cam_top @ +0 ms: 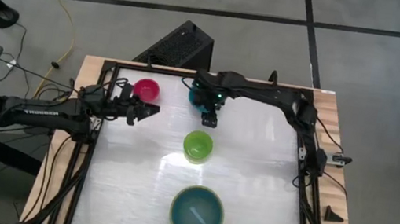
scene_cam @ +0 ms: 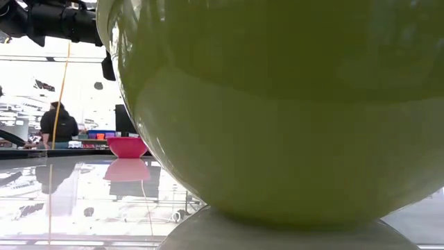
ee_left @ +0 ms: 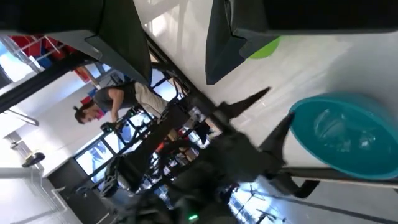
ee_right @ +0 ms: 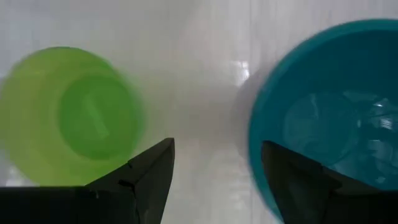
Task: Nest bowls inside each other
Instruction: Stack the blue bowl into the light blue bowl
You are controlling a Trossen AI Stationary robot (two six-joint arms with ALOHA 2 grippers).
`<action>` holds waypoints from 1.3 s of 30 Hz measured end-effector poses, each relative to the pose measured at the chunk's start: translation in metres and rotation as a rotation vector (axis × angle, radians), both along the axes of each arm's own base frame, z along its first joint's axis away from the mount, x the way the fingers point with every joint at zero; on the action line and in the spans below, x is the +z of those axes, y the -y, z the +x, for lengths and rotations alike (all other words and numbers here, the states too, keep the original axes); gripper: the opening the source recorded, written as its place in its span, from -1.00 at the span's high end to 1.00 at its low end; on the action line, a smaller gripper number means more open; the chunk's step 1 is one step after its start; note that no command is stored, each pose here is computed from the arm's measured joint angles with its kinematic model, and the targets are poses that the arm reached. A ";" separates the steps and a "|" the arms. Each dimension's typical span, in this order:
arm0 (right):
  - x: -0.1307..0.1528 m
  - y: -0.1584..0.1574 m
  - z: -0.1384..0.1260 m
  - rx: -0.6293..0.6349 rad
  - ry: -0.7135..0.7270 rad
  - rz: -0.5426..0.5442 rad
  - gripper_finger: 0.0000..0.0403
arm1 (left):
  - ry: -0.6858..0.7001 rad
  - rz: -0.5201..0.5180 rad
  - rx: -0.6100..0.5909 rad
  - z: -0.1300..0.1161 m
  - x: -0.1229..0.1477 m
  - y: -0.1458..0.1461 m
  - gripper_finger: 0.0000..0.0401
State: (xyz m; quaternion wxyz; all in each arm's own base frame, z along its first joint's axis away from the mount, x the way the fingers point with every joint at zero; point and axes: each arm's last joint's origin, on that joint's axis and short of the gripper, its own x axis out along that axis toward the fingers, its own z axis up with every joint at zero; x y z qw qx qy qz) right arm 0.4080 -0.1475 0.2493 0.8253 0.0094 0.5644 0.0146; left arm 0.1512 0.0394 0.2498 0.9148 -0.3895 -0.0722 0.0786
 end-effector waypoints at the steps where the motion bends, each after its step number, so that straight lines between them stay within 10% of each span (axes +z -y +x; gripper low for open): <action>1: -0.005 0.004 0.001 -0.007 -0.006 0.002 -0.37 | 0.002 0.000 0.002 0.000 0.000 0.000 0.31; 10: -0.043 0.035 0.005 -0.088 -0.055 0.027 -0.31 | 0.006 -0.005 0.041 0.000 0.000 -0.001 0.31; 18: -0.028 0.035 0.003 -0.087 0.018 0.091 0.78 | 0.004 0.004 0.053 0.000 0.000 -0.001 0.31; 24: -0.002 0.026 -0.007 -0.109 0.070 0.195 0.77 | 0.002 0.007 0.055 0.000 0.000 -0.002 0.31; 39: 0.126 -0.141 -0.046 0.149 0.279 0.294 0.77 | -0.007 0.039 0.057 0.000 0.000 -0.001 0.31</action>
